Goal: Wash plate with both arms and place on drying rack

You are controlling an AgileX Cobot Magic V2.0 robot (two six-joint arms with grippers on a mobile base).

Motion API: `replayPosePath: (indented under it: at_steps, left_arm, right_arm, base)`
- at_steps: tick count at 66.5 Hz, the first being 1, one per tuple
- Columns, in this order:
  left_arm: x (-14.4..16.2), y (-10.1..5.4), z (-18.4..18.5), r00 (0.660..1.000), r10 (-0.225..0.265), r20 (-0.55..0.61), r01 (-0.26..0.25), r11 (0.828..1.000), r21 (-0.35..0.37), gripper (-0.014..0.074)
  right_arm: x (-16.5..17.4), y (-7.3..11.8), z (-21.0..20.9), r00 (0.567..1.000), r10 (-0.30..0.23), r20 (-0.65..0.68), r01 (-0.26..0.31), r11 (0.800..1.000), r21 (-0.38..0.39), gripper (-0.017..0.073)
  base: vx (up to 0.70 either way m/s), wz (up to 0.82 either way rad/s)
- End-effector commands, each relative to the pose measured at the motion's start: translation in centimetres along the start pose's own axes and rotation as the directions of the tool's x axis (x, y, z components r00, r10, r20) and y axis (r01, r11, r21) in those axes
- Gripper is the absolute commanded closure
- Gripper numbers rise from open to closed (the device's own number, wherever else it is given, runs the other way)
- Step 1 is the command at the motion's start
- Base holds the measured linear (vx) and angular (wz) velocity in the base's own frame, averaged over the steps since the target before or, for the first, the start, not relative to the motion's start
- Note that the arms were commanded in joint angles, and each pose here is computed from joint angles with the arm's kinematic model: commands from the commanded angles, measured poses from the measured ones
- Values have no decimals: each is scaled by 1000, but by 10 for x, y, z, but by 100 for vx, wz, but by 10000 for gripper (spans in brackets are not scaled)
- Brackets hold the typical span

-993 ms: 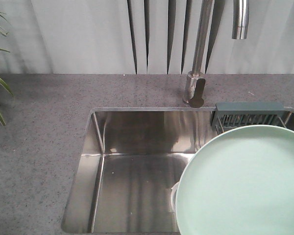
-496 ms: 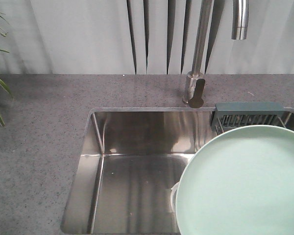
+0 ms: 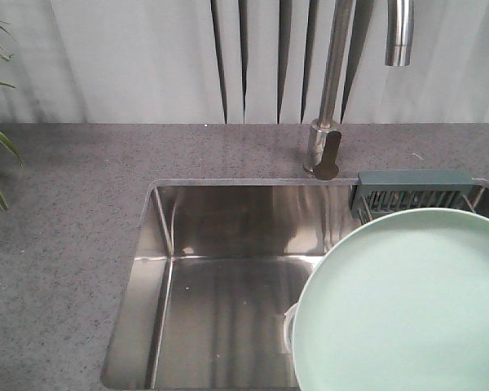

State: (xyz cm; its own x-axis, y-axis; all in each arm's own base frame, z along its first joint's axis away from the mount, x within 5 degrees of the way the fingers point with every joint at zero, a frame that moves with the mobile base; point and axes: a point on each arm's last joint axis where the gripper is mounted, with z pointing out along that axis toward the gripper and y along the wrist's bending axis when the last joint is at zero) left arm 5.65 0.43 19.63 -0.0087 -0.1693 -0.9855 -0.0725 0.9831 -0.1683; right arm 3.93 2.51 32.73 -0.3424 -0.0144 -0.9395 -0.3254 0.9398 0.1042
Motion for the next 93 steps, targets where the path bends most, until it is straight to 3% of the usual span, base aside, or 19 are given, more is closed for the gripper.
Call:
replayPosePath:
  at_steps: [1, 5, 12, 20, 24, 27, 31, 34, 35, 37, 40, 42, 46, 58, 63, 71, 74, 88, 93]
  left_arm:
    - [-3, -1, -1, 995, -75, 71, 73, 997, 28, 599]
    - [-3, -1, -1, 978, -196, 67, 194, 980, 38, 599]
    - [-2, -2, -1, 911, -408, 55, 406, 913, 53, 599]
    - [-2, -2, -1, 870, -491, 49, 488, 871, 59, 599]
    - [-3, -2, -1, 831, -554, 54, 551, 832, 68, 599]
    - [-4, -2, -1, 755, -654, 50, 650, 756, 78, 599]
    - [-3, -2, -1, 621, -783, 26, 780, 621, 80, 599]
    - [-3, -2, -1, 505, -863, 14, 860, 504, 84, 599]
    - [-3, -2, -1, 457, -889, 9, 886, 456, 85, 599]
    - [-3, -2, -1, 394, -919, 4, 915, 393, 86, 599]
    - [-3, -2, -1, 326, -945, -2, 942, 325, 88, 599]
    - [-3, -2, -1, 299, -954, -7, 951, 298, 86, 599]
    - [-3, -2, -1, 282, -960, -7, 956, 280, 87, 599]
    - [-2, -3, -1, 280, -960, -16, 957, 278, 79, 599]
    - [-2, -3, -1, 265, -964, -21, 962, 263, 77, 599]
    - [-6, -4, -1, 169, -985, -31, 982, 166, 86, 599]
    - [-10, -6, -2, 145, -988, -48, 986, 140, 90, 599]
    - [-48, -17, -12, 168, -981, -98, 973, 149, 176, 599]
    - [-67, -20, -19, 190, -978, -90, 958, 164, 235, 599]
  right_arm:
    - [-14, 0, -3, 996, 4, 94, -5, 1000, 8, 564]
    - [-14, 0, -3, 996, 4, 94, -5, 1000, 8, 564]
    - [-14, 0, -3, 996, 4, 94, -5, 1000, 8, 564]
    - [-14, 0, -3, 996, 4, 94, -5, 1000, 8, 564]
    - [-14, 0, -3, 996, 4, 94, -5, 1000, 8, 564]
    - [-14, 0, -3, 996, 4, 94, -5, 1000, 8, 564]
    - [-14, 0, -3, 996, 4, 94, -5, 1000, 8, 564]
    - [-14, 0, -3, 996, 4, 94, -5, 1000, 8, 564]
    - [-14, 0, -3, 996, 4, 94, -5, 1000, 8, 564]
    - [-14, 0, -3, 996, 4, 94, -5, 1000, 8, 564]
    - [-14, 0, -3, 996, 4, 94, -5, 1000, 8, 564]
    - [-14, 0, -3, 996, 4, 94, -5, 1000, 8, 564]
    - [-14, 0, -3, 996, 4, 94, -5, 1000, 8, 564]
    - [-14, 0, -3, 996, 4, 93, -5, 1000, 8, 564]
    - [-14, 0, -3, 996, 4, 93, -5, 1000, 8, 564]
    - [-14, 0, -3, 996, 4, 93, -5, 1000, 8, 564]
    - [-14, 0, -3, 996, 4, 93, -5, 1000, 8, 564]
    - [-14, 0, -3, 996, 4, 93, -5, 1000, 8, 564]
    - [-14, 0, -3, 996, 4, 93, -5, 1000, 8, 564]
  base:
    - [0, 0]
    - [0, 0]
    - [0, 0]
    - [0, 0]
    - [0, 0]
    - [0, 0]
    - [0, 0]
    - [0, 0]
    - [0, 0]
    - [0, 0]
    - [0, 0]
    - [0, 0]
    - [0, 0]
    - [0, 0]
    - [0, 0]
    - [0, 0]
    - [0, 0]
    - [0, 0]
    - [0, 0]
